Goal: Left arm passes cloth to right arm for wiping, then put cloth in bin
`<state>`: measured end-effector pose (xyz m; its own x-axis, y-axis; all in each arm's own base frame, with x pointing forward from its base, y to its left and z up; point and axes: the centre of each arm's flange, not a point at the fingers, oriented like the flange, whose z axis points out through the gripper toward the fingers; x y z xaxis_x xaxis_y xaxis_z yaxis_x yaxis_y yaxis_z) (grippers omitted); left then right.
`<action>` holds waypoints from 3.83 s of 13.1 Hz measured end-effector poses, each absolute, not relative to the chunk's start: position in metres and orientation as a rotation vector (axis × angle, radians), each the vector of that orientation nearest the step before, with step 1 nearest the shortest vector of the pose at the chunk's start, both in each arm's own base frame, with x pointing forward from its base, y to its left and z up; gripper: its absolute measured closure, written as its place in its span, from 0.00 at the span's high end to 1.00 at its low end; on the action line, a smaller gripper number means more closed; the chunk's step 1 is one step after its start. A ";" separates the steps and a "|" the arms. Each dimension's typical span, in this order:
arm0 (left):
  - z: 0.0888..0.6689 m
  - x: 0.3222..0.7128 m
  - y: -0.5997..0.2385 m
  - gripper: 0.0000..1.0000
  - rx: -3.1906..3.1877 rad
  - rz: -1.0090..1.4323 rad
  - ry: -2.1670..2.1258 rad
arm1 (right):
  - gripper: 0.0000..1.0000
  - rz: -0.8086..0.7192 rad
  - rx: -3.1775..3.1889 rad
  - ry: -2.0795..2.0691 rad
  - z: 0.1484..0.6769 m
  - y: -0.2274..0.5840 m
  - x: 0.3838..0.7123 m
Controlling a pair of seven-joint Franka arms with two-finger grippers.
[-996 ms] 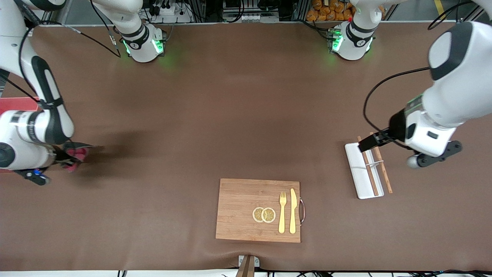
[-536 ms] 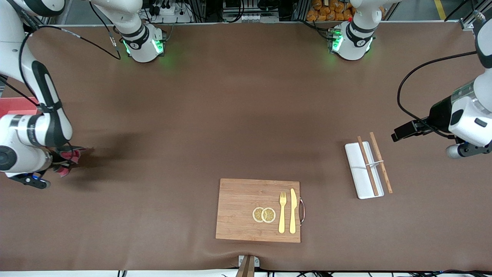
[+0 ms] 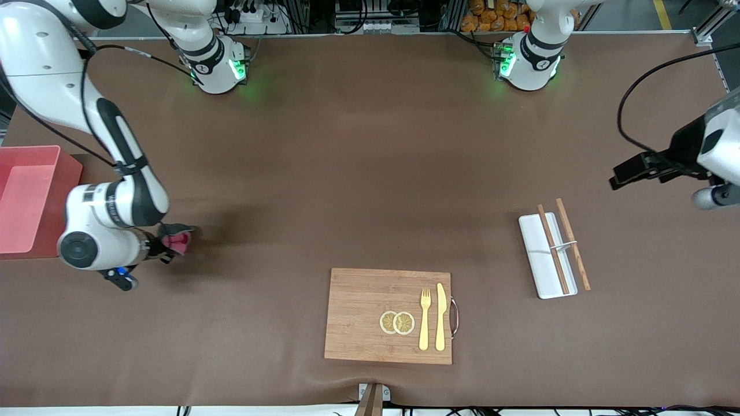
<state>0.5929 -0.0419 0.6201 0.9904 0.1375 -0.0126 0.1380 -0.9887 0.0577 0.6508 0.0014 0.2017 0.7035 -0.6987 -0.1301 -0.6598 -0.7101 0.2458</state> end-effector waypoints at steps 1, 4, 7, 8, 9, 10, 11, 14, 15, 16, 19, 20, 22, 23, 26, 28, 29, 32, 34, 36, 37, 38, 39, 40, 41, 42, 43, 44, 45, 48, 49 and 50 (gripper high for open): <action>0.624 0.587 -0.034 1.00 3.087 -0.006 0.199 | 0.07 -0.320 2.700 -1.185 0.202 0.036 0.649; 0.632 0.567 -0.035 1.00 3.103 0.000 0.181 | 0.07 -0.412 2.687 -1.381 0.210 0.133 0.638; 0.634 0.552 -0.039 1.00 3.111 -0.006 0.174 | 0.07 -0.507 2.675 -1.482 0.249 0.181 0.632; 0.634 0.548 -0.039 1.00 3.113 -0.008 0.175 | 0.07 -0.527 2.659 -1.482 0.267 0.183 0.633; 0.634 0.547 -0.039 1.00 3.114 -0.009 0.178 | 0.07 -0.545 2.643 -1.476 0.285 0.177 0.637; 0.633 0.546 -0.037 1.00 3.114 -0.013 0.182 | 0.07 -0.567 2.639 -1.456 0.302 0.161 0.642; 0.630 0.546 -0.035 1.00 3.114 -0.021 0.189 | 0.07 -0.594 2.664 -1.400 0.316 0.135 0.649; 0.626 0.546 -0.031 1.00 3.115 -0.035 0.199 | 0.07 -0.520 2.735 -1.122 0.334 0.011 0.665; 0.625 0.546 -0.031 1.00 3.115 -0.035 0.199 | 0.07 -0.506 2.754 -1.034 0.333 -0.033 0.665; 0.625 0.546 -0.031 1.00 3.115 -0.036 0.199 | 0.07 -0.498 2.789 -0.948 0.333 -0.074 0.663; 0.624 0.547 -0.032 1.00 3.115 -0.038 0.196 | 0.07 -0.459 2.861 -0.700 0.344 -0.188 0.650; 0.624 0.547 -0.033 1.00 3.115 -0.037 0.194 | 0.07 -0.458 2.877 -0.640 0.349 -0.224 0.642; 0.624 0.547 -0.035 1.00 3.115 -0.037 0.189 | 0.07 -0.433 2.895 -0.524 0.366 -0.291 0.623; 0.624 0.547 -0.036 1.00 3.115 -0.037 0.185 | 0.07 -0.412 2.894 -0.466 0.380 -0.319 0.616; 0.624 0.547 -0.039 1.00 3.116 -0.034 0.179 | 0.07 -0.268 2.857 -0.311 0.411 -0.393 0.597; 0.624 0.547 -0.039 1.00 3.115 -0.034 0.179 | 0.07 -0.165 2.846 -0.271 0.406 -0.438 0.581; 0.624 0.547 -0.039 1.00 3.115 -0.033 0.178 | 0.07 -0.146 2.847 -0.277 0.391 -0.459 0.573; 0.624 0.547 -0.039 1.00 3.115 -0.031 0.178 | 0.07 -0.113 2.866 -0.295 0.326 -0.491 0.563; 0.624 0.548 -0.039 1.00 3.115 -0.031 0.178 | 0.13 -0.139 2.889 -0.290 0.288 -0.492 0.563; 0.624 0.548 -0.039 1.00 3.115 -0.030 0.178 | 0.36 -0.156 2.898 -0.323 0.270 -0.491 0.562; 0.624 0.548 -0.039 1.00 3.115 -0.030 0.178 | 0.48 -0.155 2.896 -0.337 0.269 -0.492 0.562; 0.624 0.548 -0.039 1.00 3.115 -0.030 0.178 | 0.58 -0.151 2.894 -0.344 0.271 -0.492 0.563; 0.624 0.548 -0.039 1.00 3.115 -0.030 0.178 | 0.72 -0.156 2.893 -0.348 0.274 -0.492 0.563; 0.624 0.548 -0.039 1.00 3.115 -0.030 0.178 | 0.81 -0.195 2.901 -0.355 0.278 -0.490 0.562; 0.624 0.548 -0.039 1.00 3.115 -0.030 0.178 | 0.93 -0.268 2.914 -0.365 0.289 -0.484 0.560; 0.624 0.548 -0.039 1.00 3.115 -0.029 0.179 | 1.00 -0.331 2.921 -0.366 0.309 -0.474 0.561; 0.624 0.548 -0.038 1.00 3.115 -0.029 0.179 | 1.00 -0.361 2.919 -0.351 0.340 -0.458 0.566; 0.624 0.548 -0.038 1.00 3.115 -0.028 0.179 | 1.00 -0.372 2.917 -0.320 0.371 -0.434 0.575; 0.624 0.548 -0.038 1.00 3.115 -0.028 0.179 | 1.00 -0.377 2.927 -0.267 0.396 -0.401 0.589; 0.624 0.548 -0.038 1.00 3.115 -0.027 0.180 | 1.00 -0.280 3.064 -0.106 0.430 -0.291 0.637; 0.624 0.548 -0.038 1.00 3.114 -0.026 0.180 | 1.00 -0.250 3.098 -0.050 0.436 -0.258 0.649; 0.624 0.548 -0.038 1.00 3.114 -0.026 0.181 | 1.00 -0.234 3.112 -0.014 0.440 -0.225 0.661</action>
<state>0.5479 -0.0378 0.6245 0.9931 0.1155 -0.0178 0.1159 -0.9930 0.0208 0.6607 -0.2248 0.4401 0.9887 -0.0107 -0.1493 -0.0077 -0.9998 0.0210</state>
